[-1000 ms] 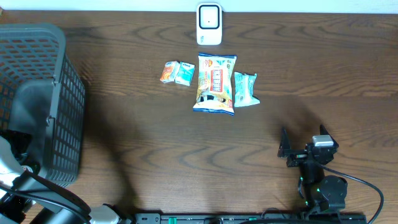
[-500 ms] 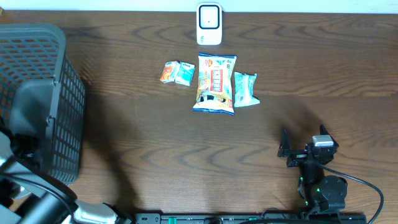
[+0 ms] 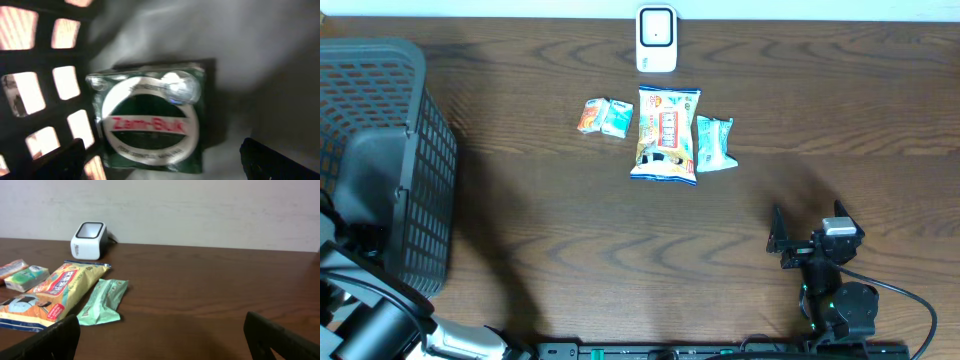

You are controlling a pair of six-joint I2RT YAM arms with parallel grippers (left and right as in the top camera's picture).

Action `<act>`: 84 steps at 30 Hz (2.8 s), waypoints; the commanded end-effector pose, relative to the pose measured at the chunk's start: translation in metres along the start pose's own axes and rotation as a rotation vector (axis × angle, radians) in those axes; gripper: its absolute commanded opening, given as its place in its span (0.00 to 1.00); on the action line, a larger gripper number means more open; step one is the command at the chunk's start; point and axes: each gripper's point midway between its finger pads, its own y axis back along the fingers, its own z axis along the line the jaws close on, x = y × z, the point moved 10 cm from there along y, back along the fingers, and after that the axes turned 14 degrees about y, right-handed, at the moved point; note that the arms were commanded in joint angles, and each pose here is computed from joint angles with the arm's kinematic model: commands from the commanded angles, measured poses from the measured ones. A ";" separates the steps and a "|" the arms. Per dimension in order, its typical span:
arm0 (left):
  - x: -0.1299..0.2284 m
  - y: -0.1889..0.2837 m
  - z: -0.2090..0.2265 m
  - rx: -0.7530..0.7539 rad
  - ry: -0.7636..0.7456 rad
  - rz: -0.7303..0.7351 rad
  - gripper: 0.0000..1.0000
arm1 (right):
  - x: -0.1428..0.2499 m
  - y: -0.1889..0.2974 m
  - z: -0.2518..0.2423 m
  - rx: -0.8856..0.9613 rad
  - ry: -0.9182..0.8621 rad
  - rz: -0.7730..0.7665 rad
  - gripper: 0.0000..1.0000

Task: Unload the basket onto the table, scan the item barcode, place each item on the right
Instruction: 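Reach the left gripper into the basket and grasp the green Zam-Buk tin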

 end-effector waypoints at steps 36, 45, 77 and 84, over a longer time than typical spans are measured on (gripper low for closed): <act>-0.002 -0.030 0.015 0.052 0.118 0.040 0.92 | 0.001 0.000 0.000 0.003 -0.014 0.001 0.99; 0.004 -0.024 -0.010 0.367 -0.032 0.174 0.85 | 0.001 0.000 0.000 0.003 -0.014 0.002 0.99; -0.014 -0.025 -0.011 0.312 -0.024 0.011 0.79 | 0.001 0.000 0.000 0.003 -0.014 0.001 0.99; -0.012 -0.026 -0.010 0.307 -0.025 0.020 0.57 | 0.001 0.000 0.000 0.003 -0.014 0.001 0.99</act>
